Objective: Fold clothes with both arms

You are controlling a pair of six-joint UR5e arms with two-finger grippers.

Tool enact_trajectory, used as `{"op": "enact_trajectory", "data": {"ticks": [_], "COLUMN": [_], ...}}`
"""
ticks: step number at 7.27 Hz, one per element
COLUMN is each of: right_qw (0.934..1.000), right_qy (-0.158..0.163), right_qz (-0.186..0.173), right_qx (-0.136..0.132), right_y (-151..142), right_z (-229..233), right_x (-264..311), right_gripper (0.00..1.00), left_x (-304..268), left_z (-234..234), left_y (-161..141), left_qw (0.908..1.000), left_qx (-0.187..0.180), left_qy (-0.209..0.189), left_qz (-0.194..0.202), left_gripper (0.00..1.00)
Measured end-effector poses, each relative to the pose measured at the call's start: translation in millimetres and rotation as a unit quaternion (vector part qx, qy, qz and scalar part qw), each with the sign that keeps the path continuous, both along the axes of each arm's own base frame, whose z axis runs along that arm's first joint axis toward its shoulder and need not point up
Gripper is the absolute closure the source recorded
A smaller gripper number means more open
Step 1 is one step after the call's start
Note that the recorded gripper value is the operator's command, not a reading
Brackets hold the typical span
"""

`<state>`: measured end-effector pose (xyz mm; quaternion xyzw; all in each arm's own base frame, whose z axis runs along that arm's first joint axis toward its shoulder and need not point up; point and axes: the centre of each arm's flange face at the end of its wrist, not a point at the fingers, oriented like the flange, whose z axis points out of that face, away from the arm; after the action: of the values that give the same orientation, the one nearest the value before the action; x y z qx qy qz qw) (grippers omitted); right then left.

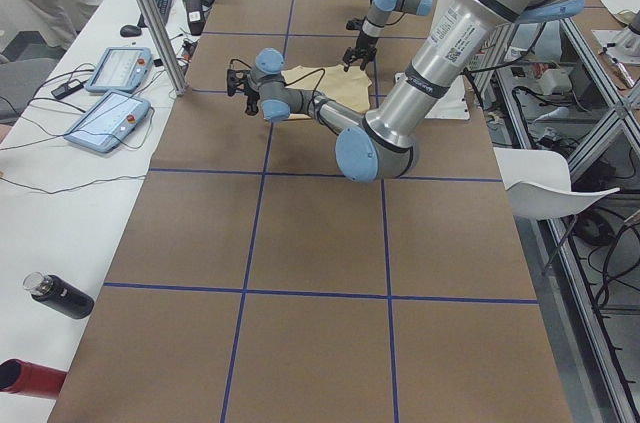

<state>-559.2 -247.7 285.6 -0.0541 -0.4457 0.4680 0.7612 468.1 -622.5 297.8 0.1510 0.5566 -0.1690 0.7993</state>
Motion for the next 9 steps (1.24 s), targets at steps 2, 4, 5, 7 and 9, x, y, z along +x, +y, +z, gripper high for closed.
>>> {"op": "enact_trajectory", "data": {"ticks": [2,4,5,7,9], "right_qw": [1.0000,0.9999,0.9998,0.9997,0.9996], "right_qy": [0.009,0.016,0.019,0.021,0.013], "right_qz": [0.000,0.002,0.001,0.002,0.012], "right_qx": [-0.002,-0.004,-0.005,-0.008,-0.020], "right_y": [2,2,3,5,6], "right_z": [8,18,21,25,22], "right_x": [0,7,9,8,6], "right_gripper": [0.00,0.01,0.19,0.69,1.00], "left_x": [0,0,0,0,0], "left_z": [0,0,0,1,1], "left_y": [0,0,0,0,0], "left_qw": [1.0000,1.0000,1.0000,1.0000,1.0000], "left_qx": [0.000,-0.001,-0.001,-0.001,-0.001], "left_qy": [0.001,0.001,0.001,0.001,0.001], "left_qz": [0.000,0.000,0.000,0.000,0.000], "left_gripper": [0.28,0.28,0.28,0.28,0.27]}}
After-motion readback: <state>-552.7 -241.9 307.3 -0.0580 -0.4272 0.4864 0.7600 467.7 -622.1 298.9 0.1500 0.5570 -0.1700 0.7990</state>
